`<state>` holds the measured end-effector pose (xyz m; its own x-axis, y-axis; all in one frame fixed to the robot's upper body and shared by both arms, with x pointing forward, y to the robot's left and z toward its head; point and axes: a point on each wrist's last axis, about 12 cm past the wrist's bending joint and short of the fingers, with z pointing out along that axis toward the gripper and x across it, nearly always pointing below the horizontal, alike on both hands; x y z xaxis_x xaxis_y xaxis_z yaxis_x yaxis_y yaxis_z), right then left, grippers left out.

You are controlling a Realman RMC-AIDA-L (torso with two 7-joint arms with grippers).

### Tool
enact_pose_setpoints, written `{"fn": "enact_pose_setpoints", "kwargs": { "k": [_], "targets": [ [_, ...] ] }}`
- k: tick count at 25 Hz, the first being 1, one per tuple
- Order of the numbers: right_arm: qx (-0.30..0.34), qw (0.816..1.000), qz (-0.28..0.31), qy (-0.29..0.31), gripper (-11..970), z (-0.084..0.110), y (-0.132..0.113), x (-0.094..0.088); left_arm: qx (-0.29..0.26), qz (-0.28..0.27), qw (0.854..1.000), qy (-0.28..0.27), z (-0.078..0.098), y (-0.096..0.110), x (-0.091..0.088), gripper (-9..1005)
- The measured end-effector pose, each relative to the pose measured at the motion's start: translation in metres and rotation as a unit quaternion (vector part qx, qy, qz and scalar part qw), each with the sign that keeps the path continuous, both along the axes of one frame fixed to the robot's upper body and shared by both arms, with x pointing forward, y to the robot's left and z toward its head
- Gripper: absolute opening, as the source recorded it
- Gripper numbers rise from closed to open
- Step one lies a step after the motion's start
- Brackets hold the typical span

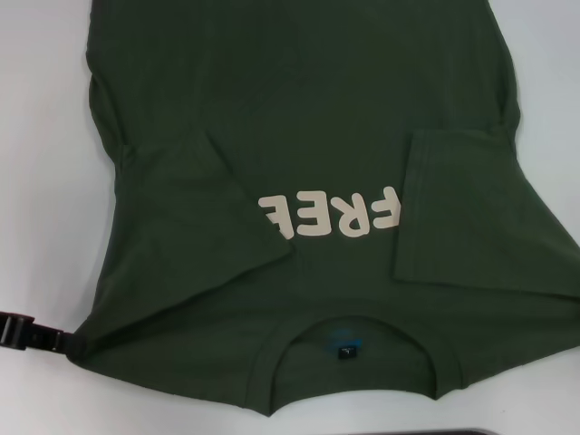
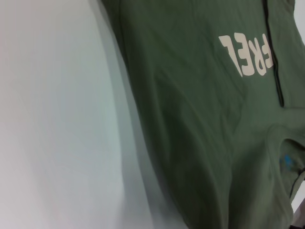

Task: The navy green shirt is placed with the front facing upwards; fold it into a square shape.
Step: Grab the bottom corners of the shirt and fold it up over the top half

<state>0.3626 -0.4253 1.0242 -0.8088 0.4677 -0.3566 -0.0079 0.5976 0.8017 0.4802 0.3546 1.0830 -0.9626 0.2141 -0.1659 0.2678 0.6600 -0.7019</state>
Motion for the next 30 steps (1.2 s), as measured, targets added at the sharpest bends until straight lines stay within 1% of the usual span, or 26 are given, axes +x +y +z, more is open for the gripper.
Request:
{"fn": "enact_pose_setpoints", "kwargs": {
  "k": [3,15,22,30],
  "targets": [
    [0.000,1.000,0.000,-0.001,29,0.000,0.000,0.001,0.000,0.000,1.000,0.000,0.000,0.000,0.000,50],
    [0.004,1.000,0.012,-0.007,29,0.003,0.004,0.013,-0.001,0.001,1.000,-0.003,0.000,-0.002,0.003,49],
    [0.002,1.000,0.016,-0.011,30,0.005,0.004,0.020,-0.006,-0.010,1.000,0.004,0.000,-0.006,0.002,49],
    [0.000,1.000,0.019,-0.016,30,0.007,0.004,0.027,-0.009,-0.004,1.000,-0.004,0.002,-0.005,0.005,50]
  ]
}}
